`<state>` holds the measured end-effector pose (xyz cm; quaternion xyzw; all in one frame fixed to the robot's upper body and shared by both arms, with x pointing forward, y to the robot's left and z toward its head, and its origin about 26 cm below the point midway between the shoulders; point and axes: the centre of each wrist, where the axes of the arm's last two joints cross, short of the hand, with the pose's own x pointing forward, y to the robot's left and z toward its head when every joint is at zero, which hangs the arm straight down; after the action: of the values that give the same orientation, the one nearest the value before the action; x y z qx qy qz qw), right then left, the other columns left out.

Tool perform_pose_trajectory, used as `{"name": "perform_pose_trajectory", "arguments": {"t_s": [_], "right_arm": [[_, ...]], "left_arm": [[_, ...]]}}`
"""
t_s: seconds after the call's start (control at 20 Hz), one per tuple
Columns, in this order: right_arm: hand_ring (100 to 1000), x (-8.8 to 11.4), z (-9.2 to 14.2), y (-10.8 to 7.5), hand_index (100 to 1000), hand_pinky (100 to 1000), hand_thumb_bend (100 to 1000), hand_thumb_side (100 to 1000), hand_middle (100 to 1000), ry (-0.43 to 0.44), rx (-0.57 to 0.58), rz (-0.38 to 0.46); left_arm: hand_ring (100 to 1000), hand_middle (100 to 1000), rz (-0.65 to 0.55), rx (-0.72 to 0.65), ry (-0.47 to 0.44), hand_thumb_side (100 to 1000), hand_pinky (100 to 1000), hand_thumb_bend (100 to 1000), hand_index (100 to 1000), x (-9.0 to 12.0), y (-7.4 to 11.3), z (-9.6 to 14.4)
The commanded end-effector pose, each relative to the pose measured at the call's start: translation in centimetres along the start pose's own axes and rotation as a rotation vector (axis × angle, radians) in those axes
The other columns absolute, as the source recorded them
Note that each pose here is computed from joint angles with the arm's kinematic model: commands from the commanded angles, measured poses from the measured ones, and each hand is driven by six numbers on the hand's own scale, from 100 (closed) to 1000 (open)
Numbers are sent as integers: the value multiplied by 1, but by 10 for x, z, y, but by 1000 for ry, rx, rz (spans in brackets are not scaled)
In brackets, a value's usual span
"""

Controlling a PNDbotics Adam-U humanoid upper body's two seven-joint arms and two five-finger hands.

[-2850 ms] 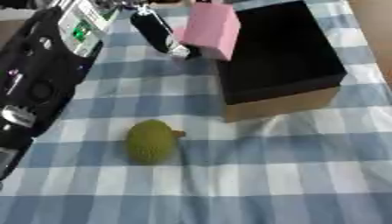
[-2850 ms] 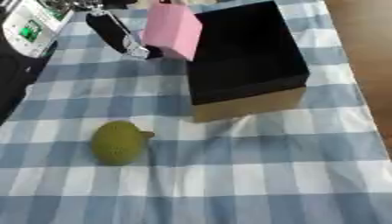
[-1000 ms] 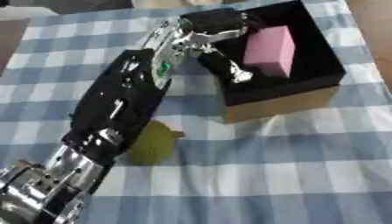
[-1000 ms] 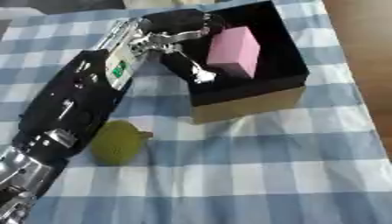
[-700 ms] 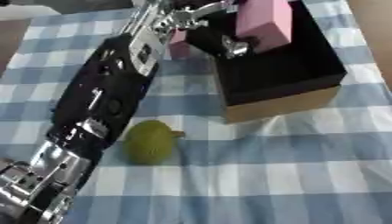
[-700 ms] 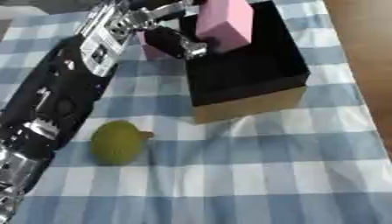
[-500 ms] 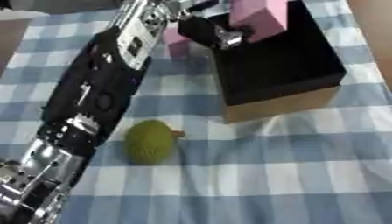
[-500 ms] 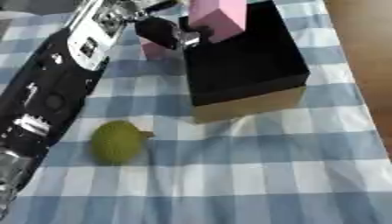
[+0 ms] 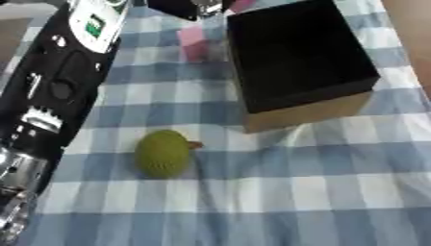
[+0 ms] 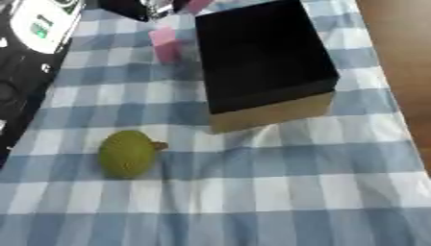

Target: Pick up objects on the table and place them in the box.

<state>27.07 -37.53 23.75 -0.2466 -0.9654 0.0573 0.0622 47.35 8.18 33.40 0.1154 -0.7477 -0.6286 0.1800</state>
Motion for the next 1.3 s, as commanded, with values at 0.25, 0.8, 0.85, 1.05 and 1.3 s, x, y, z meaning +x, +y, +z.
{"name": "perform_pose_trajectory", "arguments": {"t_s": [0.25,0.8,0.85,1.05,1.3], "right_arm": [[929,2,-8,0,903,905,100,467,483,-28,5,1],[940,2,-9,3,904,907,100,470,476,-17,17,-15],[939,2,-9,3,903,906,100,470,476,-16,18,-16],[940,2,-9,3,903,906,100,470,475,-13,16,-17],[941,2,-8,2,903,906,100,470,471,-8,20,-14]], "left_arm": [[894,832,-117,-113,-32,576,930,289,930,13,-21,-33],[986,896,-274,-202,-36,622,1000,612,975,10,-44,-42],[983,896,-279,-199,-33,617,1000,594,976,9,-44,-41],[972,888,-266,-188,-29,609,1000,522,978,6,-48,-40],[950,852,-226,-133,-12,633,986,313,958,0,-40,-33]]}}
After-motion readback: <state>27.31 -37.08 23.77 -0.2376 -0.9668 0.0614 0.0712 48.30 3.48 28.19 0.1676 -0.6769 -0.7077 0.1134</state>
